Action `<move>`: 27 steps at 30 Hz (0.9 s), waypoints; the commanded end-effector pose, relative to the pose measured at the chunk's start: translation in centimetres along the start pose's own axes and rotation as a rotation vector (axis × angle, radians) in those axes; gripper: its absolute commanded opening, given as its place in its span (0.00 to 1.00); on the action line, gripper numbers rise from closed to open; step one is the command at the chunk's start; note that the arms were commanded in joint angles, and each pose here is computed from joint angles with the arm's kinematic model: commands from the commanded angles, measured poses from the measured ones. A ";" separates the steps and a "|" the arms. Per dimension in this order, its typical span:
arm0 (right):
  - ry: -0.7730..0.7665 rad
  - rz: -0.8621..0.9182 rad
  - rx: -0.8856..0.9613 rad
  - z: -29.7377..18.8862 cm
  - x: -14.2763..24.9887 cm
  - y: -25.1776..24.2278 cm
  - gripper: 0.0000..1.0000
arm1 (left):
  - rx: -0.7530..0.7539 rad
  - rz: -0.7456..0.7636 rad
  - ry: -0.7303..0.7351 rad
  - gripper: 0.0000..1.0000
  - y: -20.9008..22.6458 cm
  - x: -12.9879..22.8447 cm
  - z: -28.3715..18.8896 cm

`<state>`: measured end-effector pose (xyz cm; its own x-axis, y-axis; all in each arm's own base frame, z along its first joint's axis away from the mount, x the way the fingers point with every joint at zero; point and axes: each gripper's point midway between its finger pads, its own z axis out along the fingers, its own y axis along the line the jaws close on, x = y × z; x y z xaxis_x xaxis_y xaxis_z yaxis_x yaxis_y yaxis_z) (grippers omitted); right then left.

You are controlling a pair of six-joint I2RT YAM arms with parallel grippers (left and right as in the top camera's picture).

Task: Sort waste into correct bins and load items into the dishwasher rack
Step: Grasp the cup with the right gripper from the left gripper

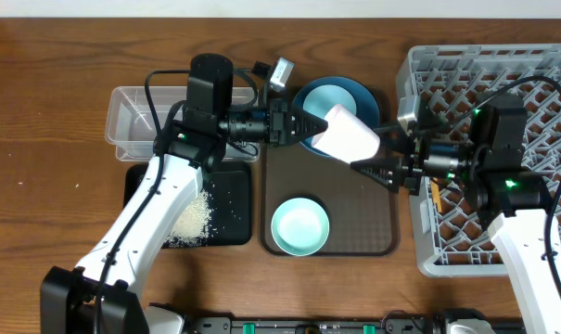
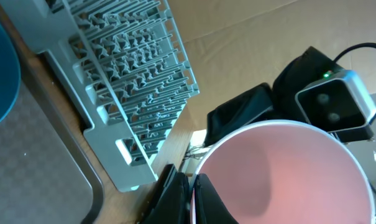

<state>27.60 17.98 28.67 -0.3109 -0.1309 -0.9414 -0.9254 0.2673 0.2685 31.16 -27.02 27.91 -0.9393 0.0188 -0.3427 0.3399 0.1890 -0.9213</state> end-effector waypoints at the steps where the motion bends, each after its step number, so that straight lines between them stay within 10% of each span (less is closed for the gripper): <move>1: -0.021 -0.008 -0.004 -0.1 -1.0 0.1 0.42 | 0.019 -0.004 0.039 0.06 -0.9 0.7 0.4; 12: -0.037 0.002 0.000 -0.1 -1.6 -0.1 0.43 | 0.013 -0.011 0.068 0.08 -0.7 1.6 0.9; 27: -0.040 0.005 0.003 -0.1 -1.7 -0.1 0.37 | -0.090 0.011 -0.056 0.44 1.5 -1.0 -0.5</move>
<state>28.32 18.01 29.78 -0.3095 -0.0970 -0.9459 -0.9215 0.2762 0.2731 30.70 -27.36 26.73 -0.9483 0.0278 -0.3161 0.3138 0.2306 -0.9211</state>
